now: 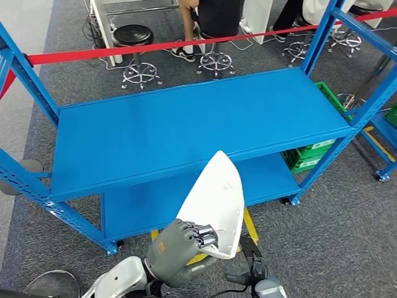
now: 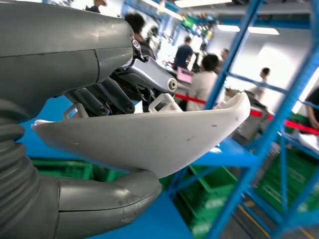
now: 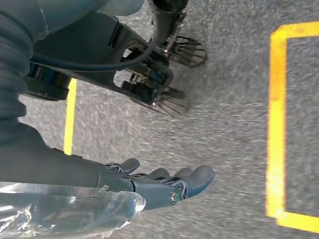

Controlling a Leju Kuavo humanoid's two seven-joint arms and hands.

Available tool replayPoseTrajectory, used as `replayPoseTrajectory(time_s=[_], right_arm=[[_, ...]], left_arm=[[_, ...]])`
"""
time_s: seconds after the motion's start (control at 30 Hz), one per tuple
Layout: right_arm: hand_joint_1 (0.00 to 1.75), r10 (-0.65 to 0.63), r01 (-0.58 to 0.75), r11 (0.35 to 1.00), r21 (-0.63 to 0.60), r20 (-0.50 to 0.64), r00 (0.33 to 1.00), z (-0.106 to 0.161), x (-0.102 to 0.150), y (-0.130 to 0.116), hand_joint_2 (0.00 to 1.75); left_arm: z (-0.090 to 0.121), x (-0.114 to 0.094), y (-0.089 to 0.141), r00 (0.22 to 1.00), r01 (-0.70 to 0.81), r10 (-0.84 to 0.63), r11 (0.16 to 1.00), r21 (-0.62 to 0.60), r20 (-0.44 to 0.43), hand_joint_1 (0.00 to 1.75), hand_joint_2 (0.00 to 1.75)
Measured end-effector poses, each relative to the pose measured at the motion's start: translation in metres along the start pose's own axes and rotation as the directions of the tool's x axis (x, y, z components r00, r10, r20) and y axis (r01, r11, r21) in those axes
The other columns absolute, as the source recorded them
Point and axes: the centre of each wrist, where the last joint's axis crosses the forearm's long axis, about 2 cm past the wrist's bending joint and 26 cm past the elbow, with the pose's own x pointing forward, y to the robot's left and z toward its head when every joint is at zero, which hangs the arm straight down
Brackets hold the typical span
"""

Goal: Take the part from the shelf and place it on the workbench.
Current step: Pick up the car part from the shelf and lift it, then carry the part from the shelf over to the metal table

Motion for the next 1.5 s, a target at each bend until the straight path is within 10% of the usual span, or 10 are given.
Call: replayPoseTrajectory(time_s=[1.3, 1.4, 1.5], right_arm=[[0.0, 0.013, -0.013, 1.0, 0.015, 0.039, 0.999, 0.0, 0.01, -0.002, 1.75], [0.0, -0.011, 0.002, 0.998, 0.057, 0.166, 0.986, 0.004, 0.041, 0.007, 1.75], [0.0, 0.045, -0.092, 0.987, 0.133, 0.319, 0.947, 0.021, 0.128, 0.01, 1.75]], left_arm=[[0.01, 0.0, -0.009, 0.996, -0.087, 0.088, 0.992, 0.092, 0.001, 1.75, 1.75], [0.01, 0.0, -0.008, 0.998, -0.056, 0.058, 0.994, 0.097, -0.019, 1.75, 1.75], [0.007, -0.002, -0.007, 0.999, -0.035, 0.038, 0.997, 0.072, -0.036, 1.75, 1.75]])
